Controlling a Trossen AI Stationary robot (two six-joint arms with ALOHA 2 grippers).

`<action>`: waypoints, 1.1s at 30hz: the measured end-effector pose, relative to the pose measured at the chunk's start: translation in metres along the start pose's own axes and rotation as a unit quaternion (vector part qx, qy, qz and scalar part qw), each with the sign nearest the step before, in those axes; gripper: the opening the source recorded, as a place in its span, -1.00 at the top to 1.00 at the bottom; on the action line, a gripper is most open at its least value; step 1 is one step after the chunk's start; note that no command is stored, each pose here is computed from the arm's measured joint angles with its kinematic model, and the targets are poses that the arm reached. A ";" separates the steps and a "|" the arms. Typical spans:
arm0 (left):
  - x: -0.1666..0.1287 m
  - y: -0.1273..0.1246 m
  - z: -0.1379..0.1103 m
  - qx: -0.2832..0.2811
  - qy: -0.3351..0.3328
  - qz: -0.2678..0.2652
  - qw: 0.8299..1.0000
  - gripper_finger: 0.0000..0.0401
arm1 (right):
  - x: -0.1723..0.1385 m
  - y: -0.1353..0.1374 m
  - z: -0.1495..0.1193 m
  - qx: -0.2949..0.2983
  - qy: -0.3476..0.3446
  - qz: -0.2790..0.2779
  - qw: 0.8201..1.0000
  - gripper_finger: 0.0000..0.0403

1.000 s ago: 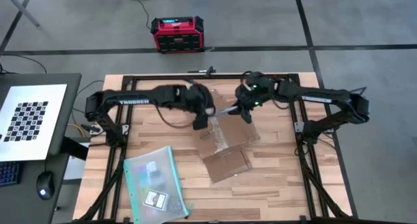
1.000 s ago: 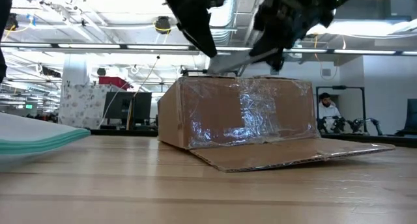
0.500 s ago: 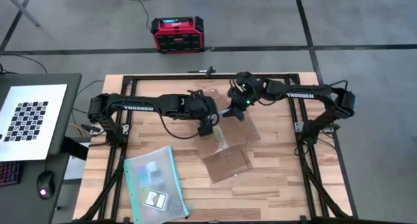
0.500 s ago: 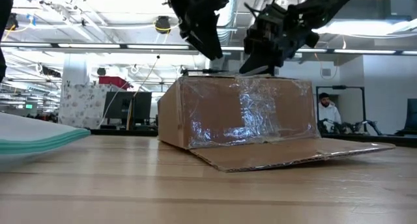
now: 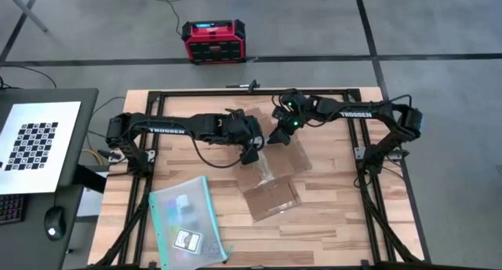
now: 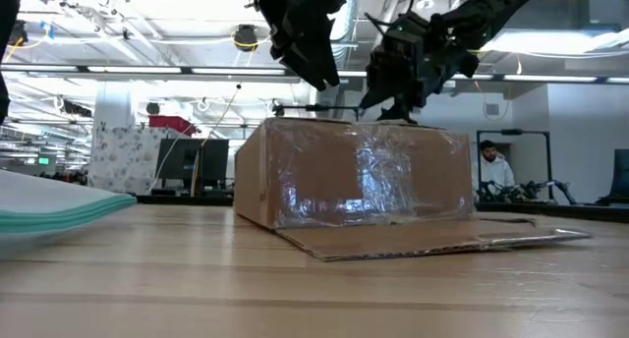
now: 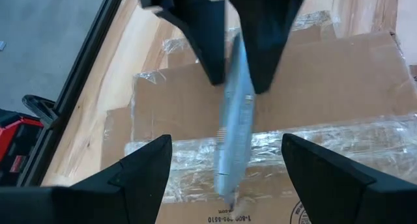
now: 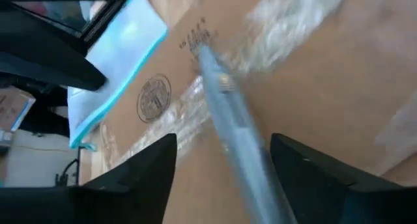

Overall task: Unpack boxes
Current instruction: Break down the cardboard box until it is fully flat

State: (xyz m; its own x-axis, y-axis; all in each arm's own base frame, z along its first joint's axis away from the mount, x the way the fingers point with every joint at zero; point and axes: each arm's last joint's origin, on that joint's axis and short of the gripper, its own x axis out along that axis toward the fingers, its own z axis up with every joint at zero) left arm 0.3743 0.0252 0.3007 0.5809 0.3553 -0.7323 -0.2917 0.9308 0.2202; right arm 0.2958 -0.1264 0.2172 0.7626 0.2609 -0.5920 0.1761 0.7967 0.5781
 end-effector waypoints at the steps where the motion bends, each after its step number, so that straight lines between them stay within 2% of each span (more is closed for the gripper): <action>1: 0.000 0.000 0.000 0.000 0.000 0.000 1.000 -0.37 | -0.004 0.000 0.002 -0.012 -0.007 -0.001 1.000 -0.22; 8: 0.000 0.000 0.000 0.000 -0.002 0.000 1.000 -0.37 | -0.030 0.007 0.009 -0.103 -0.048 -0.011 0.993 -0.26; 12: 0.008 -0.003 0.000 0.012 -0.029 -0.002 0.999 -0.37 | -0.050 0.021 0.011 -0.189 -0.074 -0.020 0.979 -0.26; 16: 0.025 -0.001 -0.012 -0.007 -0.034 -0.014 0.999 -0.37 | -0.067 0.032 0.009 -0.245 -0.087 -0.054 0.964 -0.26; 23: 0.054 0.016 -0.036 -0.054 -0.036 -0.013 0.998 -0.37 | -0.080 0.035 0.004 -0.250 -0.082 -0.078 0.961 -0.27; 26: 0.063 0.019 -0.047 -0.059 -0.040 -0.038 0.997 -0.37 | -0.078 0.034 0.003 -0.246 -0.072 -0.078 0.963 -0.27; 30: 0.071 0.019 -0.059 -0.068 -0.036 -0.039 0.996 -0.36 | -0.078 0.033 0.001 -0.243 -0.061 -0.078 0.965 -0.27; 33: 0.073 0.018 -0.064 -0.070 -0.030 -0.041 0.996 -0.28 | -0.077 0.032 -0.001 -0.247 -0.054 -0.079 0.964 -0.27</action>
State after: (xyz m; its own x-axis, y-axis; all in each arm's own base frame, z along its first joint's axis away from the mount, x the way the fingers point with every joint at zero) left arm 0.3632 0.0629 0.2100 0.6510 0.2865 -0.7029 -0.3423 0.9373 0.0650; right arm 0.2421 -0.1205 0.2811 0.8155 0.0788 -0.5734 -0.0025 0.9912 0.1325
